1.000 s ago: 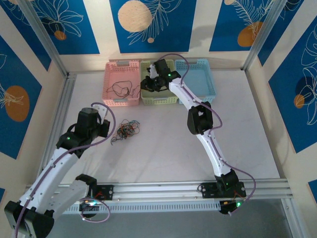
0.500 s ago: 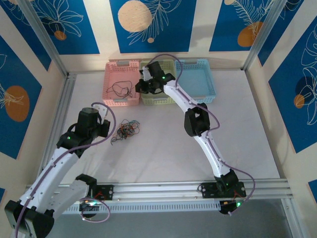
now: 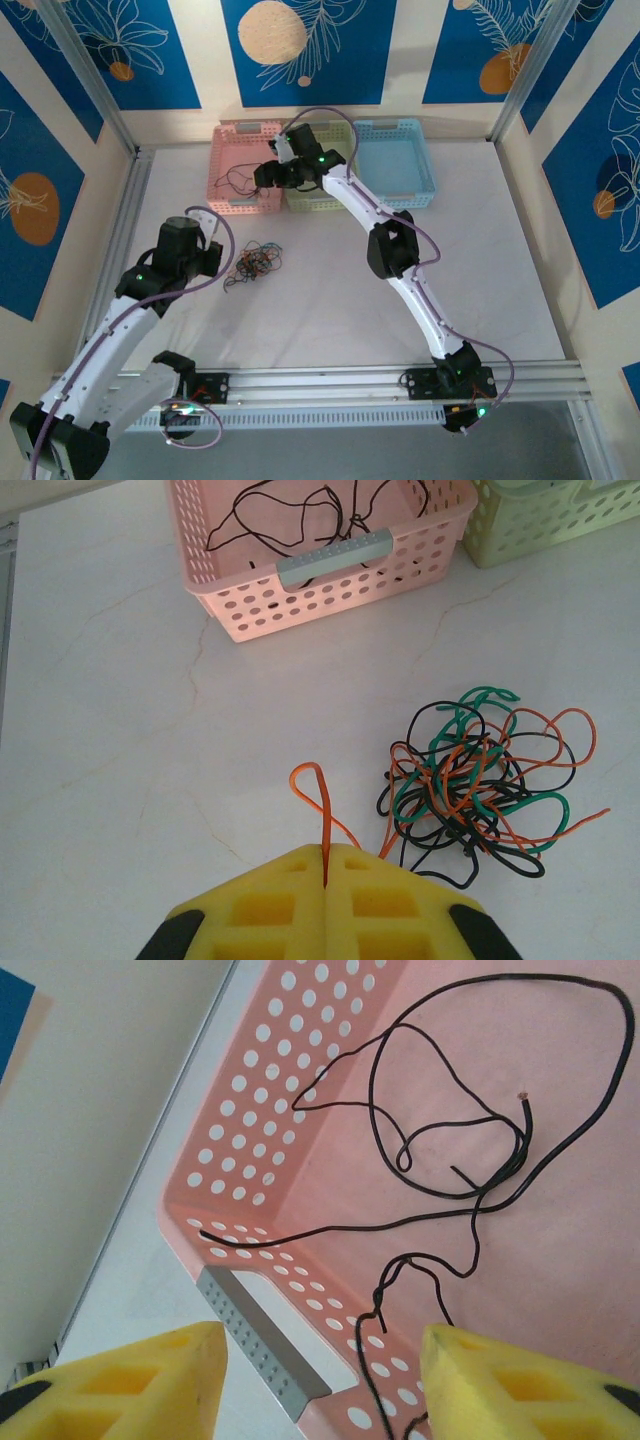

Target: Untangle the cables

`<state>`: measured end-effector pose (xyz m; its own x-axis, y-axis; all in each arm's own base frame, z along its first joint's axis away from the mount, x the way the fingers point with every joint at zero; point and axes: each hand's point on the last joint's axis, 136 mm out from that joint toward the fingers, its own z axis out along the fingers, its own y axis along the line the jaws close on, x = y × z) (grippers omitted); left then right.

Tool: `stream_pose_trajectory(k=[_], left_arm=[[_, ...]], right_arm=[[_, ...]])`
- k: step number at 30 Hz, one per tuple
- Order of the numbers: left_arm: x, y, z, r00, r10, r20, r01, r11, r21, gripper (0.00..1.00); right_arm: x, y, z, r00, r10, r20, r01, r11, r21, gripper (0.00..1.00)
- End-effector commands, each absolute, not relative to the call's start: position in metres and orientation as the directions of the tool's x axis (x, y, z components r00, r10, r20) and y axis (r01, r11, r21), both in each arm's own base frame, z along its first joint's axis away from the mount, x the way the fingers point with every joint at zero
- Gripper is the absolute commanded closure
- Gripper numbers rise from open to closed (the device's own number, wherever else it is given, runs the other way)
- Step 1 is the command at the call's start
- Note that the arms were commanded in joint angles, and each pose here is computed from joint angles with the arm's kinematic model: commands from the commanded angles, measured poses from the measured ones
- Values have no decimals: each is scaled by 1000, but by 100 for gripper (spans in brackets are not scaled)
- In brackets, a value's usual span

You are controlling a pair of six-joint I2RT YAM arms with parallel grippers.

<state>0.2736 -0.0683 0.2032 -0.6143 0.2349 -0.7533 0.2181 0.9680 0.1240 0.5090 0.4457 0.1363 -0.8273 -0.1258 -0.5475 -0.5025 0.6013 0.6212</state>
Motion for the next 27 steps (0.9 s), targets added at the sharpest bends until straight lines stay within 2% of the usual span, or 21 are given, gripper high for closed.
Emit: stream_pose_trajectory(k=[1, 6, 10, 14, 18, 21, 27], left_arm=[[276, -69, 202, -607, 230, -760, 227, 968, 112, 100], [275, -71, 206, -595, 224, -772, 232, 967, 102, 100], [274, -72, 208, -588, 222, -778, 238, 966, 96, 100], [271, -78, 214, -566, 211, -797, 261, 963, 70, 100], [263, -99, 227, -527, 192, -828, 359, 933, -12, 100], [254, -120, 241, -491, 168, -855, 460, 884, -90, 100], [234, -142, 268, -405, 118, -907, 582, 798, -156, 100]], right_arm=[[501, 446, 190, -783, -117, -610, -554, 576, 601, 44], [486, 439, 232, -737, -121, -665, -584, 609, 537, 42], [467, 424, 263, -726, -120, -677, -594, 606, 530, 46], [440, 408, 276, -728, -144, -670, -600, 606, 522, 55], [400, 389, 266, -723, -178, -668, -615, 605, 505, 58], [373, 367, 244, -750, -145, -645, -579, 616, 535, 56], [323, 368, 174, -857, -167, -487, -490, 553, 674, 49]])
